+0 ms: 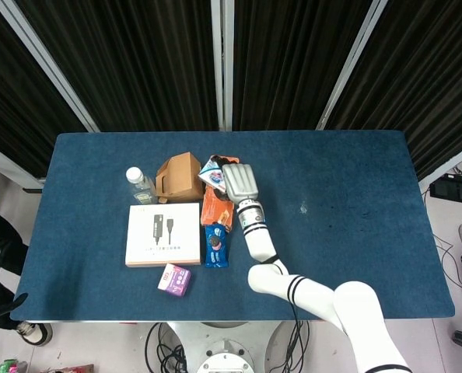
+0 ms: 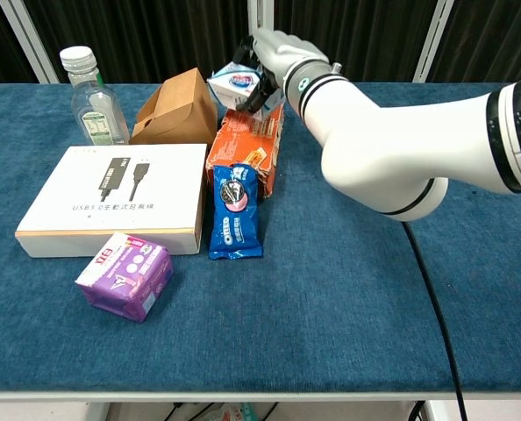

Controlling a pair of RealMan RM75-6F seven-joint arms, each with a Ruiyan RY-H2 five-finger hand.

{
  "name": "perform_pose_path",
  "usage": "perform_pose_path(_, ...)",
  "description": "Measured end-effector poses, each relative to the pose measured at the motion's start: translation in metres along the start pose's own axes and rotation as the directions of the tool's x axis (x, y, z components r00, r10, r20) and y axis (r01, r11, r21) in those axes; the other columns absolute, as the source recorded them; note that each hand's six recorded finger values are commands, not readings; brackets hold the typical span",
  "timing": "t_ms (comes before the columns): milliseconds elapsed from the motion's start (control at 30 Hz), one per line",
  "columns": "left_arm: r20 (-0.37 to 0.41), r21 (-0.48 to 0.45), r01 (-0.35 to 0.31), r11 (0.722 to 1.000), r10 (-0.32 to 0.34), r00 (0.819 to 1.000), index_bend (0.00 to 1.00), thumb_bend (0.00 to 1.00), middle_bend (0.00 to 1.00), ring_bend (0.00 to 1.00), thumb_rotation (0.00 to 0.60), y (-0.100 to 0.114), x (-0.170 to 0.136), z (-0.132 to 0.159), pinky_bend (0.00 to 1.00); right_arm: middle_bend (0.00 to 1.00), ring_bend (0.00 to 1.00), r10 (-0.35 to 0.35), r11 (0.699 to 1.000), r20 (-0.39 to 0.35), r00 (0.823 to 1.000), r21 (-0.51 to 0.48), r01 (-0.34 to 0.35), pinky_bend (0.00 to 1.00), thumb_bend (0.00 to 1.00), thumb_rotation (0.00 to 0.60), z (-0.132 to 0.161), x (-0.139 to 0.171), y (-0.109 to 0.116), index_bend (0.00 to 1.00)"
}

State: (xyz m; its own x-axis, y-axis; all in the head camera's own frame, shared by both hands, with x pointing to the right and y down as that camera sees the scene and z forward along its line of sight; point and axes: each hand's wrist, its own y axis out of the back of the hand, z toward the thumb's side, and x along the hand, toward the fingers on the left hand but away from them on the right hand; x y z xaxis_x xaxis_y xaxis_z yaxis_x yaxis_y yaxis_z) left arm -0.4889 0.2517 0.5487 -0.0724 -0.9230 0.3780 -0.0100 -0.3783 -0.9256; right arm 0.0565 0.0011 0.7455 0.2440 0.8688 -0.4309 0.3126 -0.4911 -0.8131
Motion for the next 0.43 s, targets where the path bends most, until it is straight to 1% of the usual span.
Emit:
perform_pose_path(133, -0.004, -0.003, -0.005, 1.0, 0.005, 1.0, 0.07, 0.04, 0.05, 0.13, 0.599, 0.001, 0.001, 0.0, 0.23, 0.5, 0.47, -0.067, 0.997, -0.049, 0.997, -0.037, 0.065, 0.57, 0.45, 0.6, 0.006, 0.003, 0.022, 0.4)
perform_pose_path(233, 0.0, -0.006, -0.01, 1.0, 0.01, 1.0, 0.08, 0.04, 0.06, 0.13, 0.598, 0.002, 0.001, 0.002, 0.23, 0.5, 0.47, -0.124, 0.99, -0.105, 0.987, -0.087, 0.115, 0.57, 0.45, 0.6, 0.014, 0.011, 0.044, 0.41)
perform_pose_path(267, 0.001, -0.006, -0.011, 1.0, 0.012, 1.0, 0.08, 0.04, 0.06, 0.13, 0.598, 0.002, 0.001, 0.003, 0.23, 0.5, 0.47, -0.143, 0.986, -0.124, 0.982, -0.106, 0.13, 0.57, 0.45, 0.6, 0.016, 0.015, 0.052, 0.41)
perform_pose_path(367, 0.008, -0.003, -0.013, 1.0, 0.013, 1.0, 0.08, 0.04, 0.06, 0.13, 0.599, 0.003, 0.002, 0.006, 0.23, 0.5, 0.47, -0.211, 0.968, -0.185, 0.96, -0.18, 0.178, 0.57, 0.45, 0.6, 0.023, 0.032, 0.08, 0.41)
perform_pose_path(433, 0.014, 0.001, -0.014, 1.0, 0.014, 1.0, 0.08, 0.04, 0.06, 0.13, 0.599, 0.004, 0.002, 0.009, 0.23, 0.5, 0.47, -0.264, 0.948, -0.223, 0.938, -0.238, 0.21, 0.57, 0.45, 0.6, 0.025, 0.047, 0.102, 0.41)
